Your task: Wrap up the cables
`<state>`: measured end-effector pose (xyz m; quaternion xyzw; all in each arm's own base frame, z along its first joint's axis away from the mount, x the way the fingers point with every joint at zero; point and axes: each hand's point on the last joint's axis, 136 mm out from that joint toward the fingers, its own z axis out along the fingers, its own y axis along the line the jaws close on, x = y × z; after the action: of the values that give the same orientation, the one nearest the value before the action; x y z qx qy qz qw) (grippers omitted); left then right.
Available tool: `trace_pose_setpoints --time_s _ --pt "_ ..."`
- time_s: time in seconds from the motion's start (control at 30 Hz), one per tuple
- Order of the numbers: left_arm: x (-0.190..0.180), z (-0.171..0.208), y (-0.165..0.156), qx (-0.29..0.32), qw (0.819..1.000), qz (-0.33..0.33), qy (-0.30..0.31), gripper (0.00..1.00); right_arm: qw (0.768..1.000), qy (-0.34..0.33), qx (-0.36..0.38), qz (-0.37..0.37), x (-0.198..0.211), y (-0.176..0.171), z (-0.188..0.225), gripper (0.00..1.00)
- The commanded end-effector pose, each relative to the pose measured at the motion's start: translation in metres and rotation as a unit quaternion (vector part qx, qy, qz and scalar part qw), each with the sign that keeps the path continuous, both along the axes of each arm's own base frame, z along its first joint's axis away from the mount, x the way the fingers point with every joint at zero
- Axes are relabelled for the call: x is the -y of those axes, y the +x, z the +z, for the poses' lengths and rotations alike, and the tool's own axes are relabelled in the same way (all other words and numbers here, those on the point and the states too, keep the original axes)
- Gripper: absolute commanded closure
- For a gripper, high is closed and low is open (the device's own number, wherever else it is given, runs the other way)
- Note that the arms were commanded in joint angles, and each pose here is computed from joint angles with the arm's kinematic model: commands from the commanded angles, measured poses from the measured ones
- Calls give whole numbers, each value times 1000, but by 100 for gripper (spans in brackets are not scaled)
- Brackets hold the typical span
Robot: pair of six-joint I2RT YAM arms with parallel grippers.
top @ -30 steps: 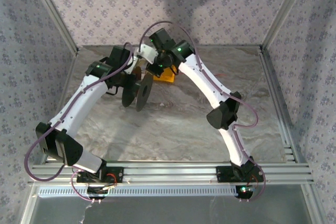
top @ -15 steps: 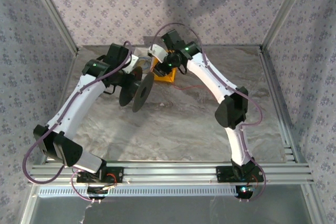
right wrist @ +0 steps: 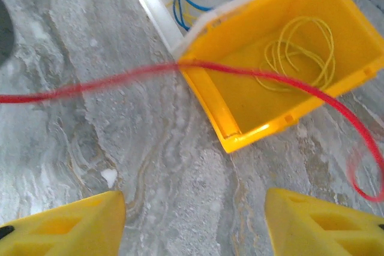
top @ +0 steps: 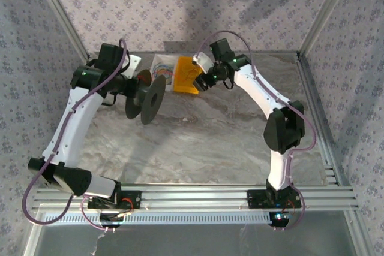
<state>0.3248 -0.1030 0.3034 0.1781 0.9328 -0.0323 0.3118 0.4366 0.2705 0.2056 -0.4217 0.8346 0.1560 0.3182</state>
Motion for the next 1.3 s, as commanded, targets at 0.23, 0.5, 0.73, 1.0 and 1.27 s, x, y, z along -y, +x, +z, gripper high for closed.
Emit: trace_pose_setpoints --time_s 0.23,0.5,0.73,1.0,1.27 --pt "2 32 -4 34 999 -13 -19 100 999 47 12 -4 27 -13 20 26" --pt "2 36 -4 33 999 -14 -18 100 998 57 27 -14 61 -37 37 20" --pt "5 37 -4 31 999 -18 -27 100 998 59 4 -15 74 -45 21 20" --pt "5 37 -7 28 999 -18 -28 100 993 114 -15 2 70 -67 19 25" --pt "5 34 -7 22 999 -18 -29 100 979 199 -25 -34 89 -74 46 24"
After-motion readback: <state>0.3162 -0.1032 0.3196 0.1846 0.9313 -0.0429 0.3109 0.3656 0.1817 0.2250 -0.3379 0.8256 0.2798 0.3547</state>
